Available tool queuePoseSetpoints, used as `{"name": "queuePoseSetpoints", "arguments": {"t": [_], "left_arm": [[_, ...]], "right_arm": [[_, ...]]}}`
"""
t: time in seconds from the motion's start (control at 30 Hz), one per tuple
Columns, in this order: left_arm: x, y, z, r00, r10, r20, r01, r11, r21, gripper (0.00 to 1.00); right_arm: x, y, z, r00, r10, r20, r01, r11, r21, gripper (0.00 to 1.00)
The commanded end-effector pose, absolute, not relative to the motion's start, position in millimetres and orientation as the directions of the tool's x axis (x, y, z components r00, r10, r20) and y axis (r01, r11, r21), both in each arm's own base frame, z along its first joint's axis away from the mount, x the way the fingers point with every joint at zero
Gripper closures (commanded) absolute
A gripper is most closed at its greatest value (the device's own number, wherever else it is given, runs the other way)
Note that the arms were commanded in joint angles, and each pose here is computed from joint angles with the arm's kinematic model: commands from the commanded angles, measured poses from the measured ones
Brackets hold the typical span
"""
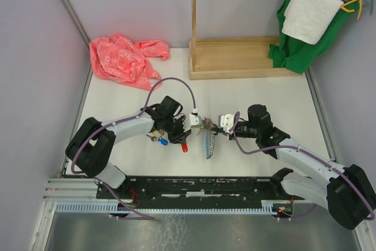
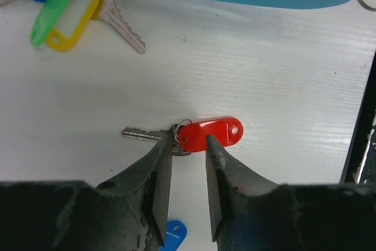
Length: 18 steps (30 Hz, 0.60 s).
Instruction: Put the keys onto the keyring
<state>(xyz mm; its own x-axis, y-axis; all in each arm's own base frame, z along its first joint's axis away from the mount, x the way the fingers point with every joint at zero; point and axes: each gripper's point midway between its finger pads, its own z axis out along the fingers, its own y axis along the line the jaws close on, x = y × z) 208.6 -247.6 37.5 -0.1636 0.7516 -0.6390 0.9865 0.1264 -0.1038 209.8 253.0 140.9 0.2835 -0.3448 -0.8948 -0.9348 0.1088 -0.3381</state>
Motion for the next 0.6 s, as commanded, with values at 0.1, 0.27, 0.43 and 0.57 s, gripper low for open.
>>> {"name": "queuePoseSetpoints", "arguments": {"t": [0.1, 0.27, 0.43, 0.57], "left_arm": [[213.6, -256.2, 38.2, -0.067, 0.740, -0.669, 0.997, 0.029, -0.068, 0.64], [212.7, -256.2, 34.9, -0.062, 0.752, -0.656, 0.996, 0.009, -0.083, 0.65], [213.5, -254.1, 30.9, -0.066, 0.767, -0.638, 0.996, 0.010, -0.091, 0.65], [215.2, -254.1, 30.4, -0.063, 0.769, -0.637, 0.996, 0.012, -0.085, 0.65]], "right_arm": [[214.2, 254.6, 158.1, 0.350, -0.315, -0.882, -0.908, 0.120, -0.402, 0.99], [214.5, 254.4, 158.5, 0.351, -0.315, -0.882, -0.907, 0.121, -0.404, 0.99], [214.0, 254.4, 158.5, 0.353, -0.315, -0.881, -0.906, 0.119, -0.405, 0.99], [214.0, 254.3, 159.1, 0.354, -0.314, -0.881, -0.906, 0.119, -0.406, 0.99]]}}
